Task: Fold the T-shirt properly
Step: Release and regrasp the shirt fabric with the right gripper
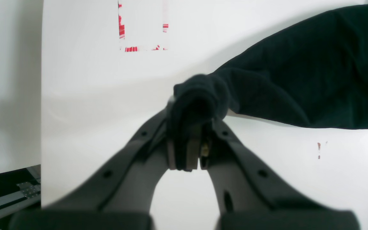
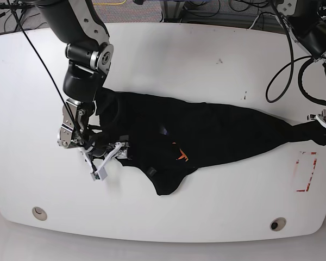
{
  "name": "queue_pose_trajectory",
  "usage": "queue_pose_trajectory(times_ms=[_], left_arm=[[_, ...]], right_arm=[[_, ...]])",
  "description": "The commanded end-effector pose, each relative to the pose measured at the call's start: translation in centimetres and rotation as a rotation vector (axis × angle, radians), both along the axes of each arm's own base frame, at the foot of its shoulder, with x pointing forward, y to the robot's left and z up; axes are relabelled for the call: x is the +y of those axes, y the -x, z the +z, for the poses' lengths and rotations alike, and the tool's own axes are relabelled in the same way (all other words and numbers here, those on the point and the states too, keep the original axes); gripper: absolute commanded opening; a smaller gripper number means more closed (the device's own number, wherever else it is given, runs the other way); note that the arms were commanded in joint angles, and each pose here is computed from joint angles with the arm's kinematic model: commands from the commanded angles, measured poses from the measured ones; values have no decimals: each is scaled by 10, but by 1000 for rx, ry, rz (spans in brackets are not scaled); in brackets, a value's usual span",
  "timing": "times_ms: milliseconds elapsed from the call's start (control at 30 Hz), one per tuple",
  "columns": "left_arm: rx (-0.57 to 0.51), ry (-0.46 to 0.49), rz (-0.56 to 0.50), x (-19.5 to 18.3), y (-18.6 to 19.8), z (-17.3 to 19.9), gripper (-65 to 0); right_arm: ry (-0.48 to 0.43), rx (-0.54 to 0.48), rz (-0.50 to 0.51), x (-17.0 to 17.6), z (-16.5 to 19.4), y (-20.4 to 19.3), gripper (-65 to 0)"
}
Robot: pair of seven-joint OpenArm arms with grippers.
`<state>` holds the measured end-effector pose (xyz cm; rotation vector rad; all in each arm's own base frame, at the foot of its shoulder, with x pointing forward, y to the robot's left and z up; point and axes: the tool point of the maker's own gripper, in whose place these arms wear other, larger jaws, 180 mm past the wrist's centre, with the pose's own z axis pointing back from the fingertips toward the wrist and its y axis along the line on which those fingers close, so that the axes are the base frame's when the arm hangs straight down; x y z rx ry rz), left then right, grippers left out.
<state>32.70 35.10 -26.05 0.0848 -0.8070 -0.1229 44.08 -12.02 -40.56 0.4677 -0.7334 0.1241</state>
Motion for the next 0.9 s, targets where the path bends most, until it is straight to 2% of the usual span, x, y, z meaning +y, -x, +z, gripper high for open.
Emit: queue_pose_trajectory(times_ms=[0, 367, 467, 567, 667, 867], left_arm=[[-57, -27, -7, 4, -7, 20, -629], [-57, -27, -7, 4, -7, 20, -631], [-57, -27, -7, 4, -7, 20, -631], [-57, -27, -7, 4, -7, 20, -631], [-57, -27, -7, 4, -7, 20, -631], [-53, -25, -9, 3, -8, 19, -631]], right_arm=[[-26, -71, 2, 8, 21, -16, -95], [-40, -73, -6, 15, 15, -12, -106], [-42, -76, -5, 16, 16, -13, -138], [-42, -77, -5, 16, 16, -13, -224], [-42, -80, -5, 16, 17, -14, -347], [-29, -83, -4, 13, 18, -15, -650]])
